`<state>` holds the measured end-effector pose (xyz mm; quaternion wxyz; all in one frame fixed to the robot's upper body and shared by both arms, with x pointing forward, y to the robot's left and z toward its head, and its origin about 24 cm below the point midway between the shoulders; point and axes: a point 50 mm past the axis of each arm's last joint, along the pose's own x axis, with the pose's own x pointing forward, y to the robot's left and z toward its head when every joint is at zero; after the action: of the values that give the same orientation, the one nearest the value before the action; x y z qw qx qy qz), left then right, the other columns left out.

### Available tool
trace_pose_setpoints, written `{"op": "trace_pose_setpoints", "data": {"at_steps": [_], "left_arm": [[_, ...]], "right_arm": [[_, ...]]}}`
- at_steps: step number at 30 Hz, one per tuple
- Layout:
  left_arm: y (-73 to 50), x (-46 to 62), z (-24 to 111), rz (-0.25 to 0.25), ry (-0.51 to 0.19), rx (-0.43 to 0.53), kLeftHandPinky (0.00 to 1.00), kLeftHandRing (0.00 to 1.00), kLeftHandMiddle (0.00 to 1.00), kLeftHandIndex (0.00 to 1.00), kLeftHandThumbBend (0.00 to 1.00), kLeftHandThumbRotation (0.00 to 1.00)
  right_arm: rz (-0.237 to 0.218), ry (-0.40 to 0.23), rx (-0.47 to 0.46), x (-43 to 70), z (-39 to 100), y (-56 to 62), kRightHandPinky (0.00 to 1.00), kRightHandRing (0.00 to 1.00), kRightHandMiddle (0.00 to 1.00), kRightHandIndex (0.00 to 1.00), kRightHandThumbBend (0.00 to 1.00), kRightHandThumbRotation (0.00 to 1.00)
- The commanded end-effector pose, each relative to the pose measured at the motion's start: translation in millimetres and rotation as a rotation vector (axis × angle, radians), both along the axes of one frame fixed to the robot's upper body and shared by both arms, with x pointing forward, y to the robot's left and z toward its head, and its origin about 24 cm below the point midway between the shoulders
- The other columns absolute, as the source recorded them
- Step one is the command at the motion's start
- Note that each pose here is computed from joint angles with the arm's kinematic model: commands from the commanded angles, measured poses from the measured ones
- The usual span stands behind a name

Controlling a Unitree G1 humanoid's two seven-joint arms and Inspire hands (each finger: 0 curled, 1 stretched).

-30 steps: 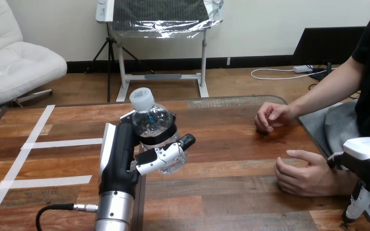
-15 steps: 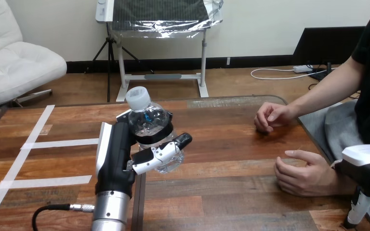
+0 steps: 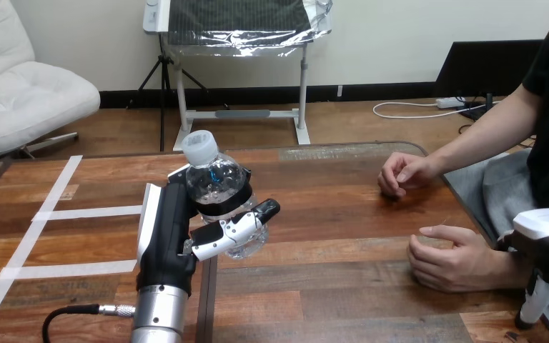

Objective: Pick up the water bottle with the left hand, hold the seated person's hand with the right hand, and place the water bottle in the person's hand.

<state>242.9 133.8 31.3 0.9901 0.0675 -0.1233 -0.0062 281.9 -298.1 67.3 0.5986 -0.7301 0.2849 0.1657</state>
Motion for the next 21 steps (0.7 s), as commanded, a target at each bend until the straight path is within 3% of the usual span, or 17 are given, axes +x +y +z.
{"op": "trace_pose_setpoints", "data": {"at_steps": [1, 21], "left_arm": [[0.4, 6.4, 27.6, -0.007, -0.137, -0.002, 0.43, 0.43, 0.44, 0.48, 0.66, 0.00], [1.1, 4.6, 29.0, -0.008, -0.139, -0.005, 0.43, 0.43, 0.45, 0.49, 0.65, 0.00]], "right_arm": [[-0.013, -0.026, -0.023, 12.6, 1.3, 2.0, 0.89, 0.93, 0.91, 0.88, 0.73, 0.10], [-0.037, -0.011, -0.034, 17.4, -6.2, -6.3, 0.86, 0.91, 0.90, 0.87, 0.69, 0.14]]}}
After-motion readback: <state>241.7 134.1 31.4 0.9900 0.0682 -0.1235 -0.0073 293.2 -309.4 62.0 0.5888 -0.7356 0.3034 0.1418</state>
